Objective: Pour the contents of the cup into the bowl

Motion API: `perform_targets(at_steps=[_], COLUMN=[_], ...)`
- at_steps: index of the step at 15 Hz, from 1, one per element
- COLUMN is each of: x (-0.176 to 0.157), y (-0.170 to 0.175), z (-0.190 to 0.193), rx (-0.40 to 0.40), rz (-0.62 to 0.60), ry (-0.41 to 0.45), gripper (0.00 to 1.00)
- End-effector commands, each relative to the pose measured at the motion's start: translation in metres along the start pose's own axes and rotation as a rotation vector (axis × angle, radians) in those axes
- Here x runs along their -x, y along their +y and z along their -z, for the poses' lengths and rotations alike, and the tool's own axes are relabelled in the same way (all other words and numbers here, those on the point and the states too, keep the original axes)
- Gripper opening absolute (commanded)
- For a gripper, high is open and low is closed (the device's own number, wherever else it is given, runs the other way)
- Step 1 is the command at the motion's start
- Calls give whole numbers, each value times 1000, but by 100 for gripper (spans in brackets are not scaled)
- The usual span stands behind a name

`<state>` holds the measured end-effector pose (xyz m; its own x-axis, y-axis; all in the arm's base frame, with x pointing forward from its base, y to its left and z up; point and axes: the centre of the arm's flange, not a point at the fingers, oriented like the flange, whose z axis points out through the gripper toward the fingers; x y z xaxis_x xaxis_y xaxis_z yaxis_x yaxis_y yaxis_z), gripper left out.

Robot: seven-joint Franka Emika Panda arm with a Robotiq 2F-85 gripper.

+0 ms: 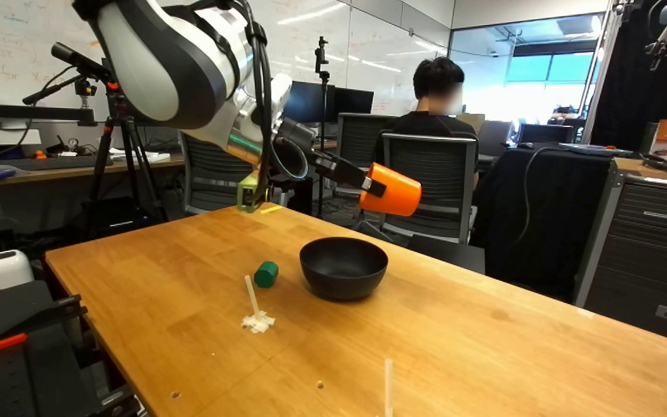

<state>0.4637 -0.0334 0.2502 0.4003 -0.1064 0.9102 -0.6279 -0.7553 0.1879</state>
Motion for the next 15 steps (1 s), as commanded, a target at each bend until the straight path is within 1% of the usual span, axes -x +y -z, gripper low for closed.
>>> perform_targets(at_steps=[1, 4, 8, 15], x=[-6, -8, -11, -18], y=[5, 5, 2, -2], z=[8, 8, 9, 10], rx=[25, 39, 24, 20], rz=[28, 33, 36, 102], ry=[52, 95, 140, 239], gripper=[4, 2, 2, 2])
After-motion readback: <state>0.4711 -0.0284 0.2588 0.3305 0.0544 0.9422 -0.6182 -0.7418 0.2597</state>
